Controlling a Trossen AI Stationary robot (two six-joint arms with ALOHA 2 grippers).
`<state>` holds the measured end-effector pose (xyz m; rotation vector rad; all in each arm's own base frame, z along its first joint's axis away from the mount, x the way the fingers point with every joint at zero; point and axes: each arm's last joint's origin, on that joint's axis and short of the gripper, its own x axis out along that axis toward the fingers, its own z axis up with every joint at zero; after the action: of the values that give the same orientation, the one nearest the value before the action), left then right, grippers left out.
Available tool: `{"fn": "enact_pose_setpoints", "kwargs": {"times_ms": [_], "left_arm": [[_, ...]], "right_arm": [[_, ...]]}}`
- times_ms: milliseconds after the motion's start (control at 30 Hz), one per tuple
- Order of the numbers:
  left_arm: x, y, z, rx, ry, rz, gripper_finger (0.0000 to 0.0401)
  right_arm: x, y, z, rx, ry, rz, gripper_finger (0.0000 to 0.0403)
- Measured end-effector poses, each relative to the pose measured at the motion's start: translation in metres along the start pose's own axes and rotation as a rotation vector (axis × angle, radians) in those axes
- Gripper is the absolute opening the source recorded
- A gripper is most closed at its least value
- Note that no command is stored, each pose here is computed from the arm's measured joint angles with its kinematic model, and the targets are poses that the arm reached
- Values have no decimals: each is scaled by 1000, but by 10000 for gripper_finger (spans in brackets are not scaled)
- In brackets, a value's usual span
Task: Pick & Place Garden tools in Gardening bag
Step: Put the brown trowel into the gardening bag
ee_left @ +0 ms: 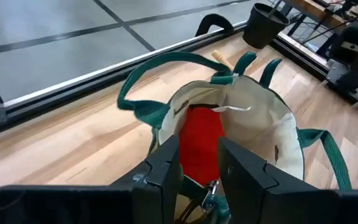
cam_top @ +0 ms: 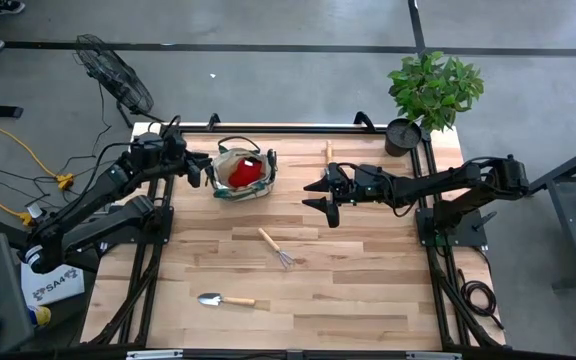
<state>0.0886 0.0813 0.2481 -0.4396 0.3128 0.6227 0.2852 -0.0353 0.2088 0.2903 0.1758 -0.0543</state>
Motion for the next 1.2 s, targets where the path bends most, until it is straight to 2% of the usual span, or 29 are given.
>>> {"fn": "enact_pose_setpoints", "kwargs": {"times_ms": [333, 533, 667, 933, 1200], "left_arm": [[0, 0, -1, 5, 15, -4, 106], [-2, -5, 8, 27, -77, -122, 106], [-2, -8, 12, 41, -109, -173, 106], [-6, -16, 20, 100, -162, -385, 106], [-7, -18, 23, 116, -191, -417, 106]], "right_arm": [[0, 0, 0, 0, 0, 0, 210], [0, 0, 0, 4, -2, -7, 210], [0, -4, 1, 27, -22, -72, 210], [-1, -11, 8, 44, -71, -74, 210], [-2, -10, 12, 73, -119, -53, 210]]}}
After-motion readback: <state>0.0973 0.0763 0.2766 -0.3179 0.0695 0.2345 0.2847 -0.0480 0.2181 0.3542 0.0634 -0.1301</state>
